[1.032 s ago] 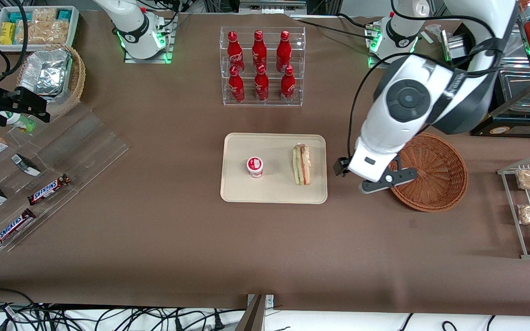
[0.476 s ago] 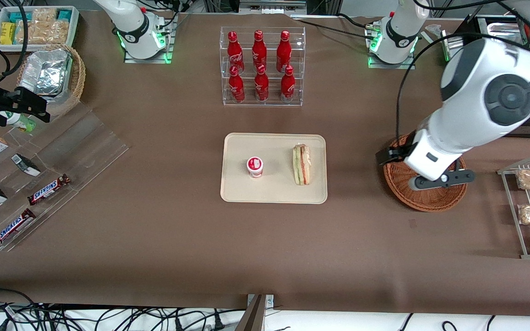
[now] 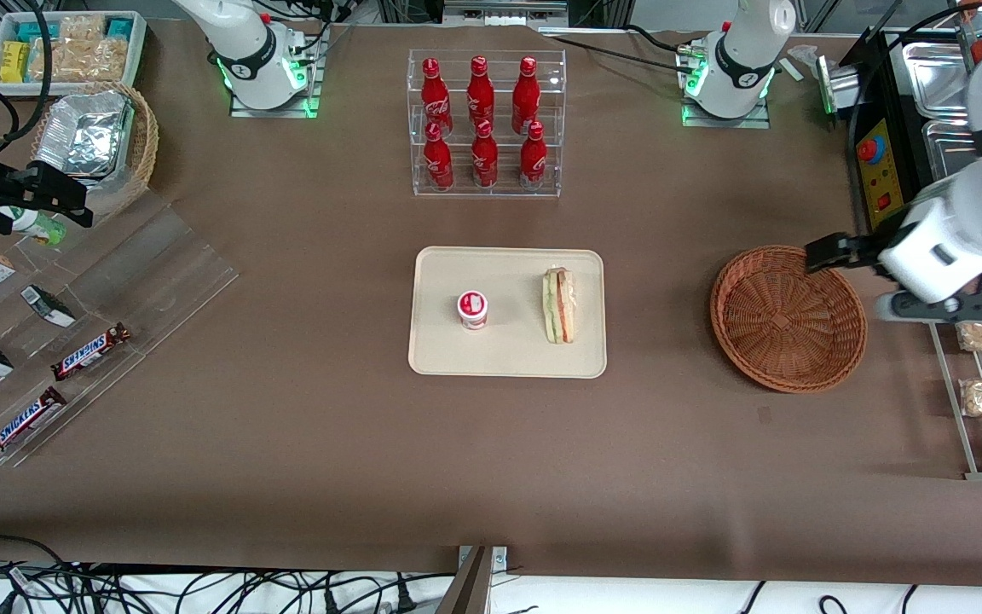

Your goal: Place sandwich from basket to tray

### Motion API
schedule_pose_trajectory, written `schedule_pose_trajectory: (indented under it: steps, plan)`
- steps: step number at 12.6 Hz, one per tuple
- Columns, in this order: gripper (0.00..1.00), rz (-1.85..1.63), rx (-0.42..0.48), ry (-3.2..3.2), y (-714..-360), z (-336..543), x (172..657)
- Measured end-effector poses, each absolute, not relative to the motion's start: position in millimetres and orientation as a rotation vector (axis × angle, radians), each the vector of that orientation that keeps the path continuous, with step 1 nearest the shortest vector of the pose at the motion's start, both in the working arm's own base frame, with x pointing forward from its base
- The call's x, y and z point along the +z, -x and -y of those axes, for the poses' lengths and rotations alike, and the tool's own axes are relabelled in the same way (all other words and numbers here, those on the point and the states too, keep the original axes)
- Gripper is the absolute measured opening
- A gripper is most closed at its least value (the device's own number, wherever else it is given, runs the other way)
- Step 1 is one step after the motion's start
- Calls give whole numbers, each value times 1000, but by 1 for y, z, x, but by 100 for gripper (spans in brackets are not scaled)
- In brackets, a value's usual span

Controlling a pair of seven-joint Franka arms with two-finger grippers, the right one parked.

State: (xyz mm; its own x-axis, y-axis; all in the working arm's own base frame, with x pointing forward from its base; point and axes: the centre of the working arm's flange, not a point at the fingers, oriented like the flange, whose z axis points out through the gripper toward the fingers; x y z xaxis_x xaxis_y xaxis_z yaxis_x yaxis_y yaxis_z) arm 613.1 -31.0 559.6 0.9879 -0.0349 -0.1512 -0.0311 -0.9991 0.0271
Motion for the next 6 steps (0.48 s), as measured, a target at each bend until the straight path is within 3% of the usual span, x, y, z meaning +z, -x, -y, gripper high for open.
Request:
schedule_pose_trajectory:
  steps: [6]
  plan:
    - [100, 81, -198, -3117, -597, -7, 587]
